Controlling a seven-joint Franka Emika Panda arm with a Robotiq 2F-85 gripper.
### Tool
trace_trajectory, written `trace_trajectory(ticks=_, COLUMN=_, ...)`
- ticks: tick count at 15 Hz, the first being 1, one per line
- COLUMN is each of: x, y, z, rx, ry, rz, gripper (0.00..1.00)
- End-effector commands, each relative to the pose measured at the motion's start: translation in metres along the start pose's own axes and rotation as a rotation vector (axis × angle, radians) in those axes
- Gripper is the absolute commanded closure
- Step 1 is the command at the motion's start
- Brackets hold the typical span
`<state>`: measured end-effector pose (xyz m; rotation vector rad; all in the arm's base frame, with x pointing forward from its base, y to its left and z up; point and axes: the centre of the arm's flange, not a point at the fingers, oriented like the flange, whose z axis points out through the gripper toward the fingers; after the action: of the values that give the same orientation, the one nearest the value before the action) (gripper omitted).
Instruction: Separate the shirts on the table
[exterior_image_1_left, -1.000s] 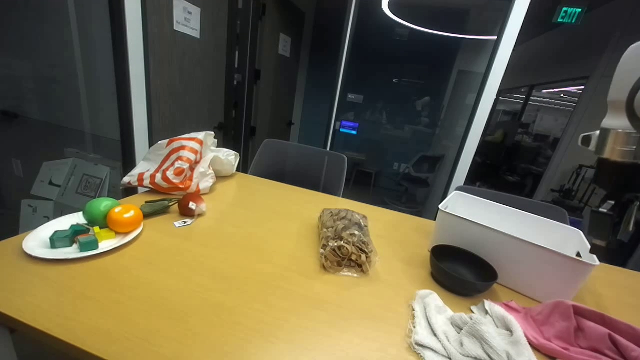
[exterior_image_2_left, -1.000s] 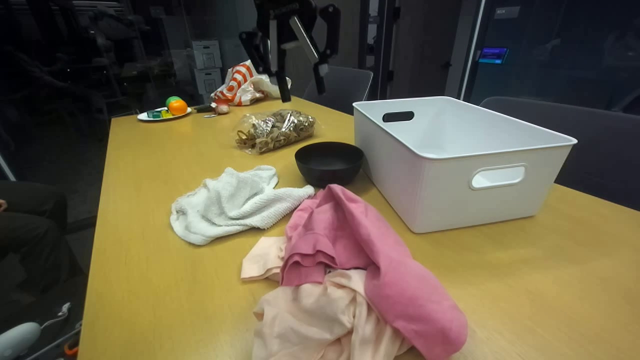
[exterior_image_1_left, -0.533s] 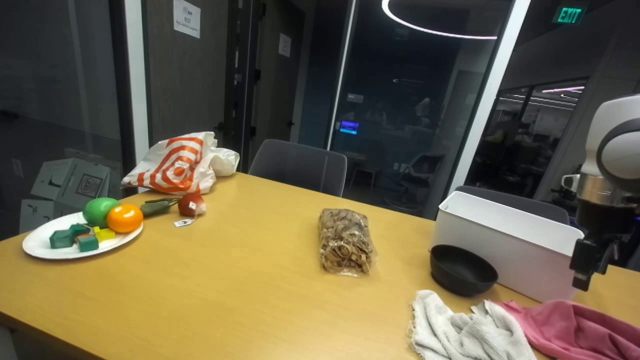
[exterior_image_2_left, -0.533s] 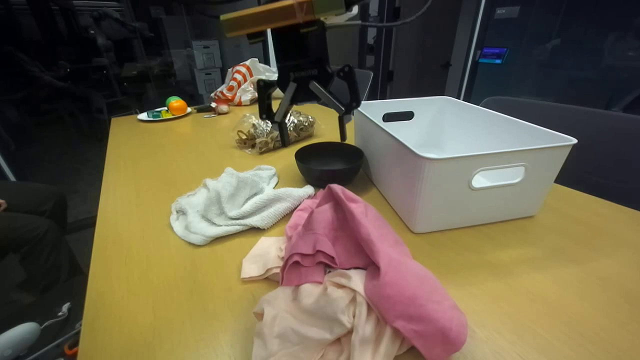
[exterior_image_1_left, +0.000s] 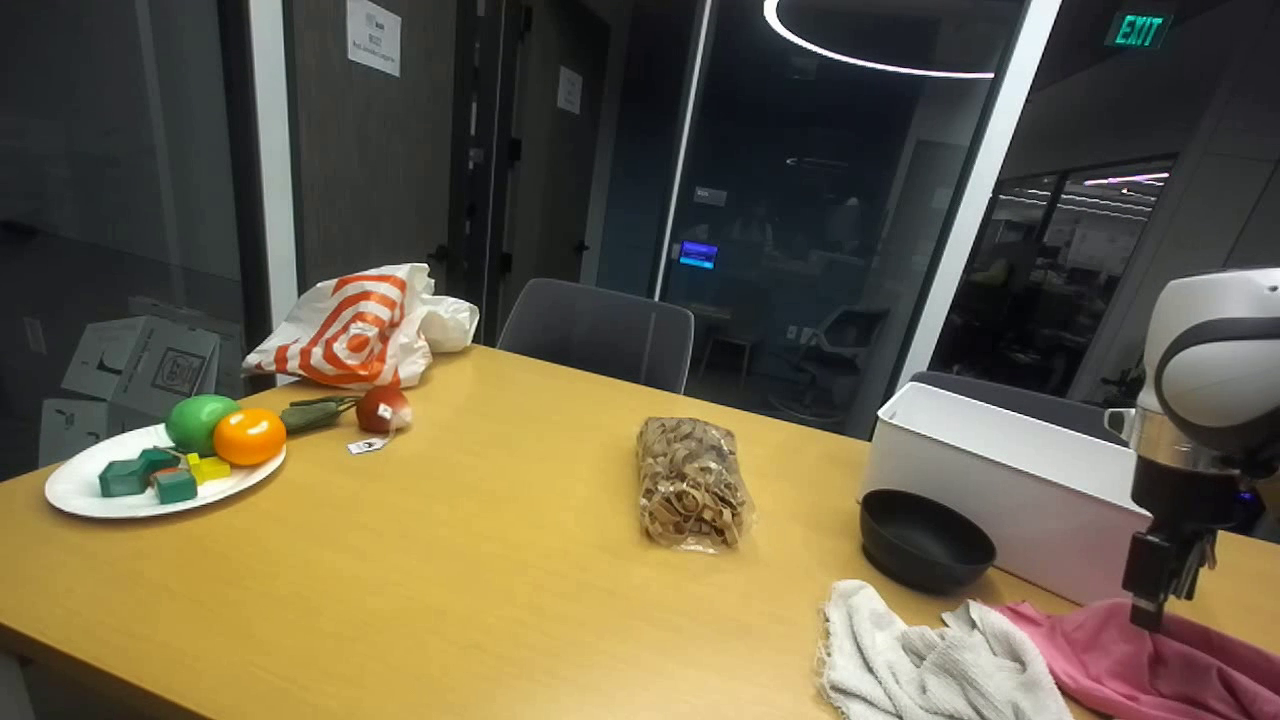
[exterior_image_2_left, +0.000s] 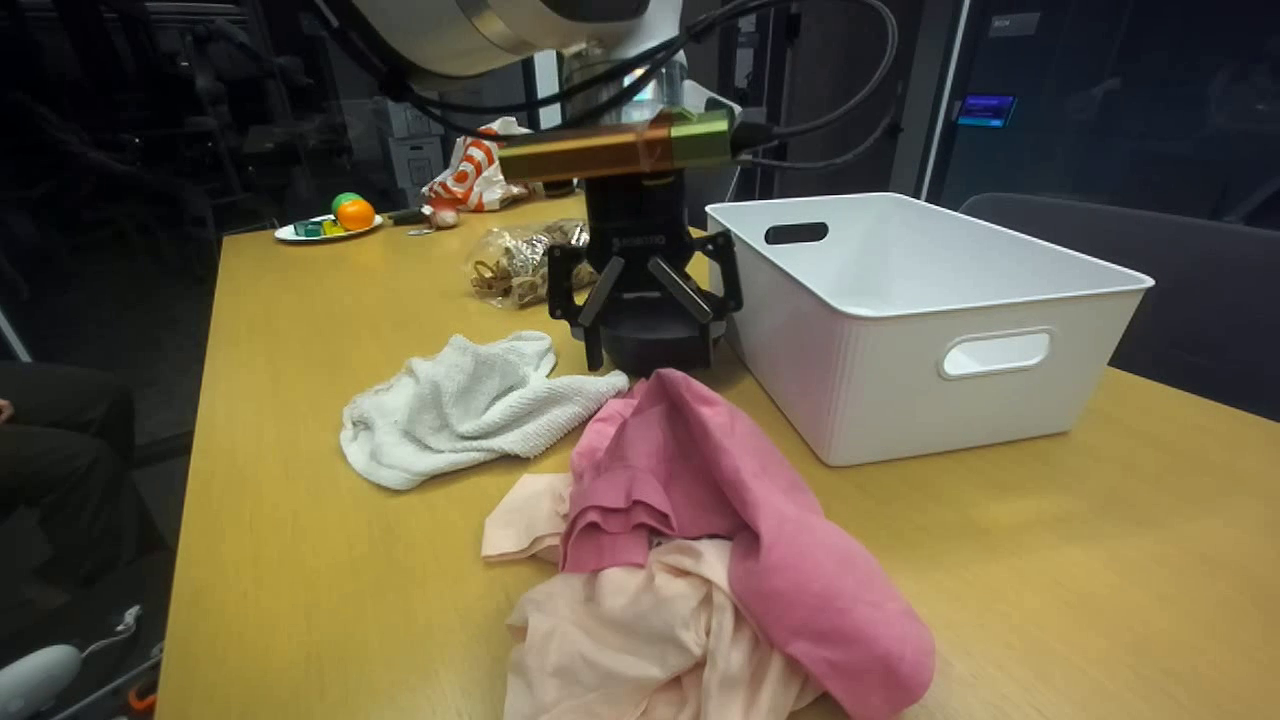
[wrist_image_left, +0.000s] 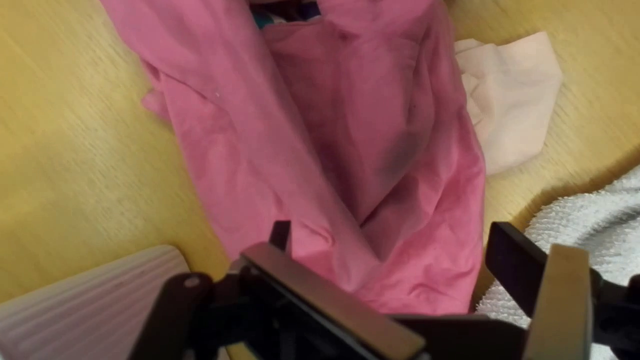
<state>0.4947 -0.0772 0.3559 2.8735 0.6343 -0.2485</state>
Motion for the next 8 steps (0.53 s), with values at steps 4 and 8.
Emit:
trace_trajectory(ticks=4, x=0.015, y=0.01, z=0.04, rx=-0.024, ry=-0.005, rz=0.001, gripper=0.0)
trace_trajectory(ticks=8, x=0.014, y=0.016, z=0.059, rx=-0.017, ry=-0.032, rz=0.01, gripper=0.0)
